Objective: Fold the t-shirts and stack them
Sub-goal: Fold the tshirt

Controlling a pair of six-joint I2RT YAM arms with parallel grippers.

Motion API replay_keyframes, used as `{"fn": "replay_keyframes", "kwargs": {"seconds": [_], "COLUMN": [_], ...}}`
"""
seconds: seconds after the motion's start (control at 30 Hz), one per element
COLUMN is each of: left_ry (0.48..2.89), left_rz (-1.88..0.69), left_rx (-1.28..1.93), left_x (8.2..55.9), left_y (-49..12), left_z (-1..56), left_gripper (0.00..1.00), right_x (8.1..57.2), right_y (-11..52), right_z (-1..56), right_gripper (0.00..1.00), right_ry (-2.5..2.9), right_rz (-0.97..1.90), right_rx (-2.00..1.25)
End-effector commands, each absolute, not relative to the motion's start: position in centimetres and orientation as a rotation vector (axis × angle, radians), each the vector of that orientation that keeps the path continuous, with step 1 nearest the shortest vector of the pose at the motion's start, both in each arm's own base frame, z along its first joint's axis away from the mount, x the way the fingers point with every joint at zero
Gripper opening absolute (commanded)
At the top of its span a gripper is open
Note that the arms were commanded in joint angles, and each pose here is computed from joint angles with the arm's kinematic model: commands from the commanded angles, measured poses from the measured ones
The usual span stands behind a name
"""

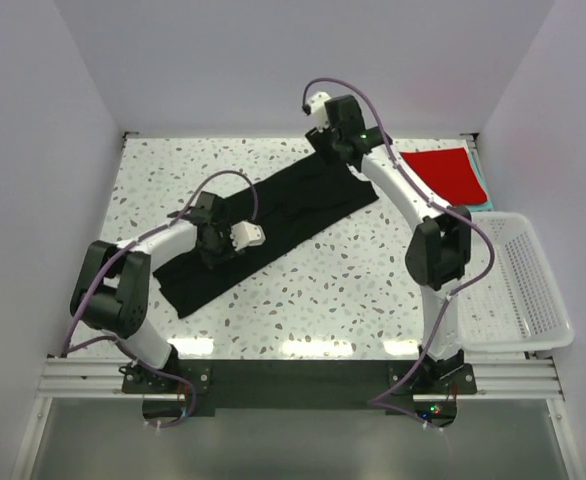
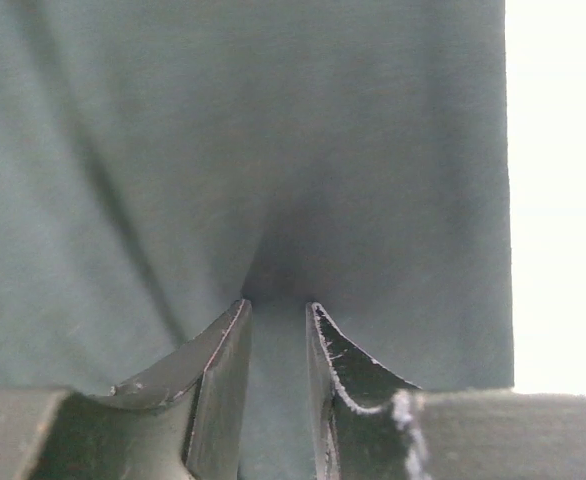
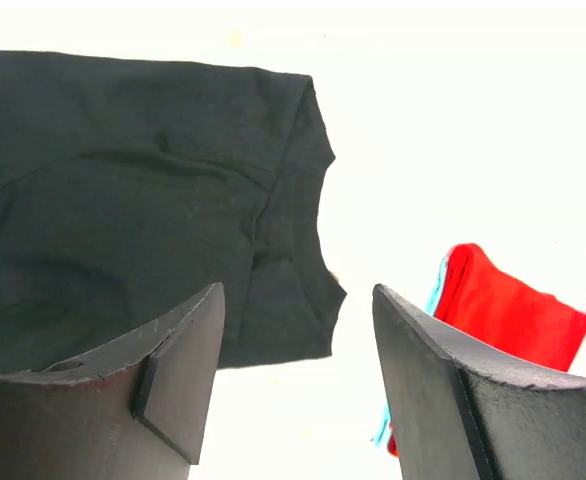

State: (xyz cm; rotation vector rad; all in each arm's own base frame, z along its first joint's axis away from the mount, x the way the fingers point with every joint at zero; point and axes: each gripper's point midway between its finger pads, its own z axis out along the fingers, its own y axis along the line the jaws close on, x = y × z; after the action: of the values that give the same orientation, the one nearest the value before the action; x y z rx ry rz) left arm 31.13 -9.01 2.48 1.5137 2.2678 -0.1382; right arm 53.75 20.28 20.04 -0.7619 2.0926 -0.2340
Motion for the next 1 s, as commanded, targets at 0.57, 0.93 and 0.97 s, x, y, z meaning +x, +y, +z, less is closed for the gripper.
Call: {"fn": "replay_keyframes", "kwargs": {"seconds": [0.57, 0.93, 0.97], "left_ry": [1.945, 1.974, 2.03], "left_rz": [-0.595, -0.901, -0.901], "left_rx": [2.058, 1.342, 1.288], "left_x": [16.0, 28.7, 30.0], "left_y": [-36.2, -32.3, -31.9], "left_z": [5.4, 14.0, 12.8], "left_gripper": [0.28, 0.29, 0.28], "right_x": [43.1, 41.8, 41.8], "right_y": [11.6, 13.0, 13.4], "right_z": [15.3, 10.2, 9.7], "right_gripper": [0.6, 0.42, 0.4], "right_ry": [2.587, 2.69, 2.695], "right_rz": [0.1, 0.214, 0.219], "right_rx": [-0.66, -0.718, -0.726]}}
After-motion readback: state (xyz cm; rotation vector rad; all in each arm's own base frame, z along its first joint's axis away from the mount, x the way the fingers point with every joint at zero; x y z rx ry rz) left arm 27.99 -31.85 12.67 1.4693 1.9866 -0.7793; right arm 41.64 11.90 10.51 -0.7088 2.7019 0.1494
